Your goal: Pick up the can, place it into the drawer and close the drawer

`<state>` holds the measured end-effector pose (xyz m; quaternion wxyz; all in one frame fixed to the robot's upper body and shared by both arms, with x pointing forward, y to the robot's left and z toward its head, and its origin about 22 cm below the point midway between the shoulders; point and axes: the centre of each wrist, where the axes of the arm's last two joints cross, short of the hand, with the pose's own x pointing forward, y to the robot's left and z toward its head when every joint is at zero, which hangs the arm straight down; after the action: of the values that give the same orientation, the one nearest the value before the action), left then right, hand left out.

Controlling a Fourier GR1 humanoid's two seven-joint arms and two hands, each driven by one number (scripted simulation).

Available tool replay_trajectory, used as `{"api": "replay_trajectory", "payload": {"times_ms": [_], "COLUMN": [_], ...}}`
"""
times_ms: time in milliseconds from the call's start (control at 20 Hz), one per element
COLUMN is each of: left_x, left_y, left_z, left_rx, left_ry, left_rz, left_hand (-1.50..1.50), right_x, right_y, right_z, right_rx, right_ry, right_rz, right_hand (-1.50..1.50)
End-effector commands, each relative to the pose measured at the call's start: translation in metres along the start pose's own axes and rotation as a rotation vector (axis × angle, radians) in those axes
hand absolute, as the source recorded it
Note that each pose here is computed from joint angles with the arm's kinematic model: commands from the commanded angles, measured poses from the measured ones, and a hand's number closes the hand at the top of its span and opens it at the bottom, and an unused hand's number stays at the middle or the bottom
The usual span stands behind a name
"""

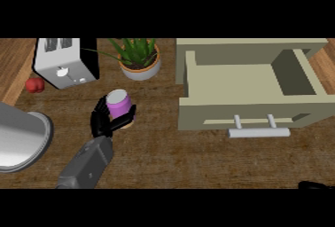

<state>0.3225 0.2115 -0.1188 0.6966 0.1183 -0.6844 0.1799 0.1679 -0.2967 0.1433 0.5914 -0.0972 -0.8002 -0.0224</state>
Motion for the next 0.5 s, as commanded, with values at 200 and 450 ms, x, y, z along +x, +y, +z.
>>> {"api": "replay_trajectory", "payload": {"times_ms": [200,450], "left_x": [0.017,0.018], "left_y": [-0.013,-0.004], "left_z": [-0.015,-0.018], "left_rx": [-0.137,-0.388], "left_ry": [-0.047,-0.038], "left_rz": [0.043,0.035], "left_hand": [1.5,1.5], "right_x": [-0.012,-0.011], "right_y": [-0.014,0.007], "right_z": [-0.013,-0.005], "right_rx": [0.0,-0.008], "right_ry": [-0.014,-0.018], "right_rz": [0.008,0.031], "right_hand": [-1.5,-1.5]}}
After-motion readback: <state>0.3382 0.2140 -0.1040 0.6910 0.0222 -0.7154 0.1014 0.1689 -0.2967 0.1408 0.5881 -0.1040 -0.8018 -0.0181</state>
